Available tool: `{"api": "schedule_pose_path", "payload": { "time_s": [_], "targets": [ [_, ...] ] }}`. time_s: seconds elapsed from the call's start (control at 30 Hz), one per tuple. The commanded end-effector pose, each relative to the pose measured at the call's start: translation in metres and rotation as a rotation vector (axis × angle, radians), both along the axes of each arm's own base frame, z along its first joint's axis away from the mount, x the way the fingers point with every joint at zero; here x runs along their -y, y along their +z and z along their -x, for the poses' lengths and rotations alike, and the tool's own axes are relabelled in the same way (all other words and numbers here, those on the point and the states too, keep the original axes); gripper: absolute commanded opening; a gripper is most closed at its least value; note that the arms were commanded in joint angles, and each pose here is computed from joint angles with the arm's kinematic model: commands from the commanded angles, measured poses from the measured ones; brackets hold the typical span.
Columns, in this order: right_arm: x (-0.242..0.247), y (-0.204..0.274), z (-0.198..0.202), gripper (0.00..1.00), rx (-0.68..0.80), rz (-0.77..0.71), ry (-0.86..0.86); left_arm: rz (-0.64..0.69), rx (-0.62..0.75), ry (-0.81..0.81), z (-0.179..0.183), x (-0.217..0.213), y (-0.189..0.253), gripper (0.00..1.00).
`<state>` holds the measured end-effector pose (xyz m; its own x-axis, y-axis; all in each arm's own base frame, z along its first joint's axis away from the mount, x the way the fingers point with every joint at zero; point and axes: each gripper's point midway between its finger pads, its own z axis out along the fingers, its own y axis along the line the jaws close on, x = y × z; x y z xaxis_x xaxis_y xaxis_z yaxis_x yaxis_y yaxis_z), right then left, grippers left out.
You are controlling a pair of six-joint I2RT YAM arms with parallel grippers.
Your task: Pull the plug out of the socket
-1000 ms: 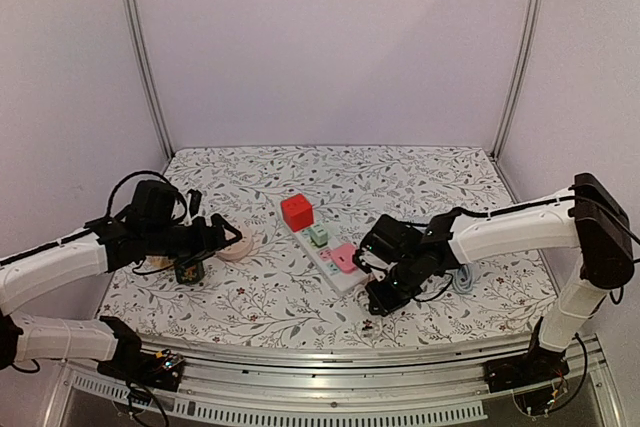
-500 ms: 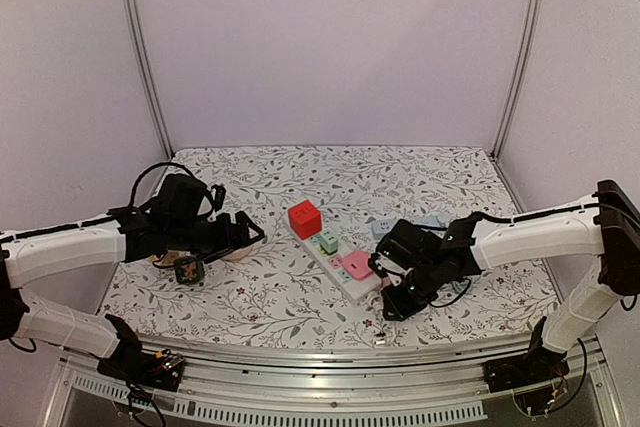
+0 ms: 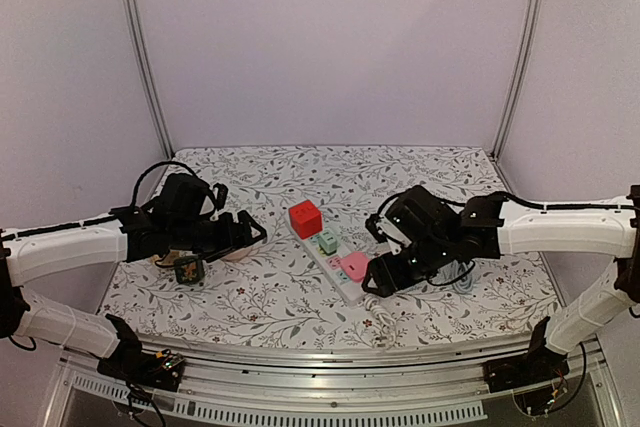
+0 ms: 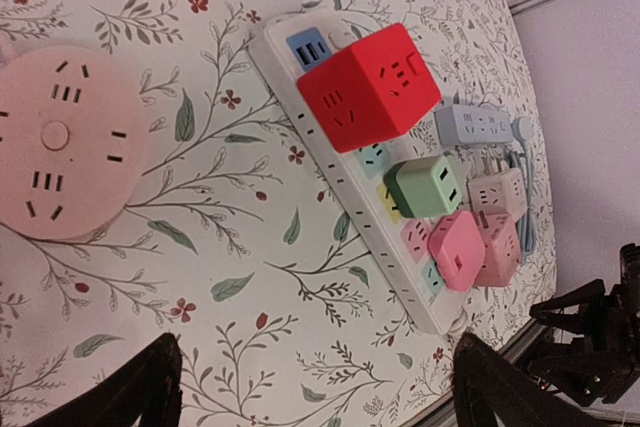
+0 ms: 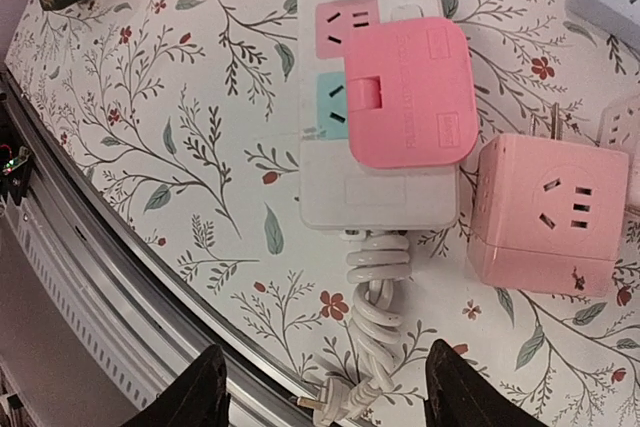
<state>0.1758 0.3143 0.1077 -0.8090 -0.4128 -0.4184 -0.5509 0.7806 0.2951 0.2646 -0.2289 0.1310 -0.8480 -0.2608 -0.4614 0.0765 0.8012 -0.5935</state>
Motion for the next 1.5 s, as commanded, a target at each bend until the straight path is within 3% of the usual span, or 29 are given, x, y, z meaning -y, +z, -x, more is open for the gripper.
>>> {"api": "schedule_pose_path", "payload": {
  "time_s": [0.0,0.77,1.17,1.47],
  "targets": [
    [-0.016,0.02,-0.023,0.65,0.015,-0.043,-0.042,0.018,0.034,-0.013,-0.001,0.007,0.013,0.91],
    [-0.031,-0.029,-0.092,0.65,-0.078,0.018,-0.088,0.01,0.027,-0.013,0.001,0.005,0.011,0.88],
    [-0.058,-0.049,-0.096,0.64,-0.174,-0.034,-0.081,0.009,0.018,-0.037,0.0,0.011,0.008,0.89],
    [-0.073,-0.021,-0.08,0.63,-0.157,-0.098,-0.08,0.008,0.007,-0.071,0.003,0.015,0.005,0.9]
  ]
}}
